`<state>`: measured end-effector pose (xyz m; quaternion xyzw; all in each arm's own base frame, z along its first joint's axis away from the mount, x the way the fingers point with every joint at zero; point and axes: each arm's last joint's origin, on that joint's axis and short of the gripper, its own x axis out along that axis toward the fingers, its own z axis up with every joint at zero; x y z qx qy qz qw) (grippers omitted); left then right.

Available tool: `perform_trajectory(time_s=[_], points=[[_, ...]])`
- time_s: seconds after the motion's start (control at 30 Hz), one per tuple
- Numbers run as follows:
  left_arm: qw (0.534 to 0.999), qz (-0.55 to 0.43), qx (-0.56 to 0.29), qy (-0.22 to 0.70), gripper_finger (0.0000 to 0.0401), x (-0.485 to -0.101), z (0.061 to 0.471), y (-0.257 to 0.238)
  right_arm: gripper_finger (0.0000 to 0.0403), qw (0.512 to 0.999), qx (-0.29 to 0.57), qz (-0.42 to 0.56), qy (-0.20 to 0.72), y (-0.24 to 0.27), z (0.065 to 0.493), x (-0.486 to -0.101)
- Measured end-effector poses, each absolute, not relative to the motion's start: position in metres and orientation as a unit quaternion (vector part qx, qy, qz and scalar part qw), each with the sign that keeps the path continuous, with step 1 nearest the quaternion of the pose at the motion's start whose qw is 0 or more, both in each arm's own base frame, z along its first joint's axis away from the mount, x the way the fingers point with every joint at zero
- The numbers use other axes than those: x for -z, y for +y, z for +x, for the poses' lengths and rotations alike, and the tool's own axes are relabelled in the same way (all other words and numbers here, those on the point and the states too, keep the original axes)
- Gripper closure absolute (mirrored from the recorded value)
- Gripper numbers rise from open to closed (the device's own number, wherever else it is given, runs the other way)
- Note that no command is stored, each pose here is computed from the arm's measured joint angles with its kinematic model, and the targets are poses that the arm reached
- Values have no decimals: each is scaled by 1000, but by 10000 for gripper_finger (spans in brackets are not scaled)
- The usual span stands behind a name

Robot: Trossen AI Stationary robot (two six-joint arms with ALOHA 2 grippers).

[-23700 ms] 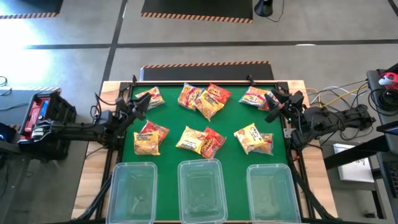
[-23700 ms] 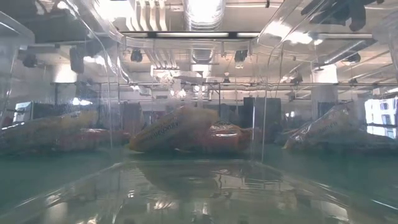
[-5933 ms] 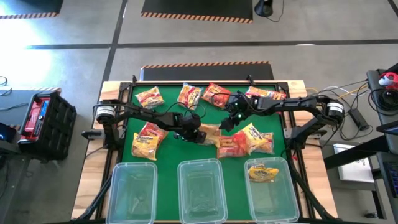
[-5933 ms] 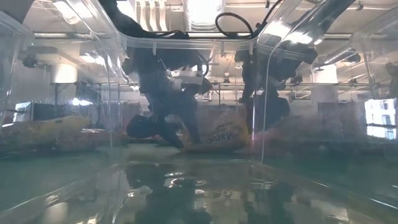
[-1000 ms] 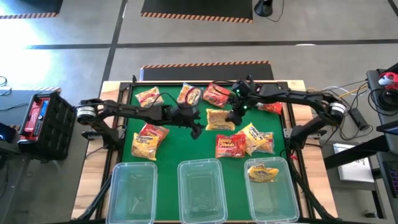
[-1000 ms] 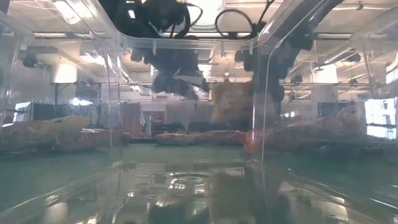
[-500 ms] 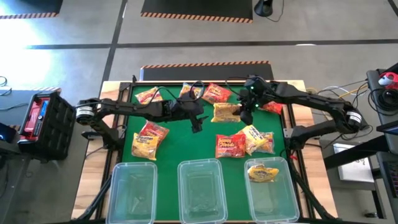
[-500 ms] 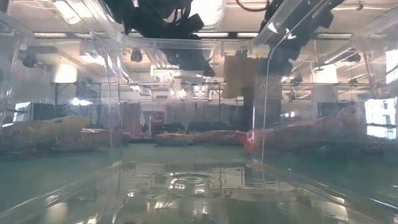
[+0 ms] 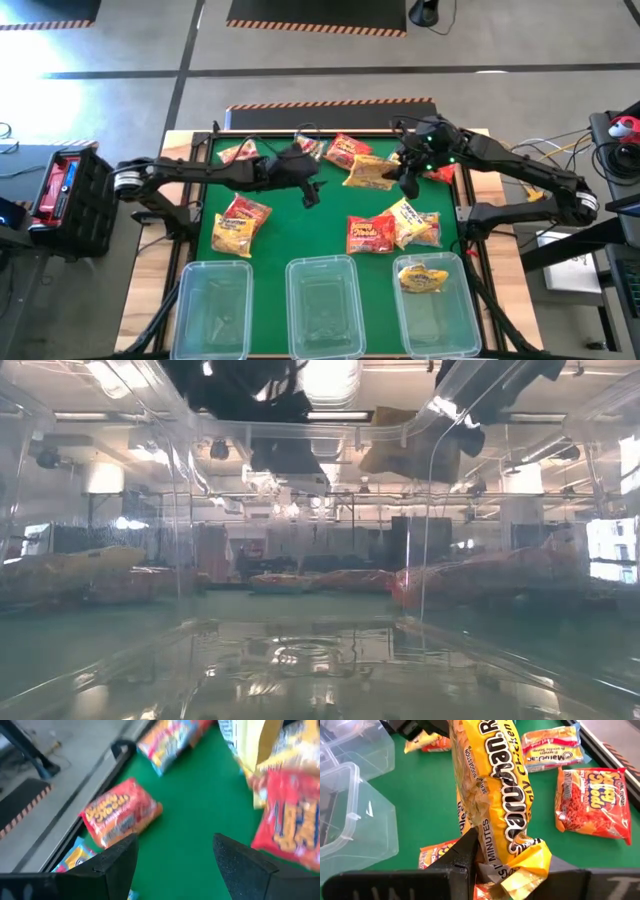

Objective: Sort Maruchan noodles
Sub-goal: Put the yellow noodle pack into the right transparent bin

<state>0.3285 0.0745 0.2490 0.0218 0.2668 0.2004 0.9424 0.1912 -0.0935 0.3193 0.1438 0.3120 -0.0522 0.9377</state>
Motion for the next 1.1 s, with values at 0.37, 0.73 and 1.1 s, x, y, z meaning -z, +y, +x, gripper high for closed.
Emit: perform_trajectory(time_s=[0.37, 0.73, 1.1], points=[[988, -17, -154, 13, 162, -233, 299, 81, 326, 945, 43, 108, 305, -99, 202, -316], [991, 3, -118, 71, 162, -258, 316, 82, 326, 956, 39, 78, 281, -111, 223, -309], [991, 10, -110, 70, 162, -259, 317, 82, 326, 972, 38, 33, 228, -116, 231, -317]])
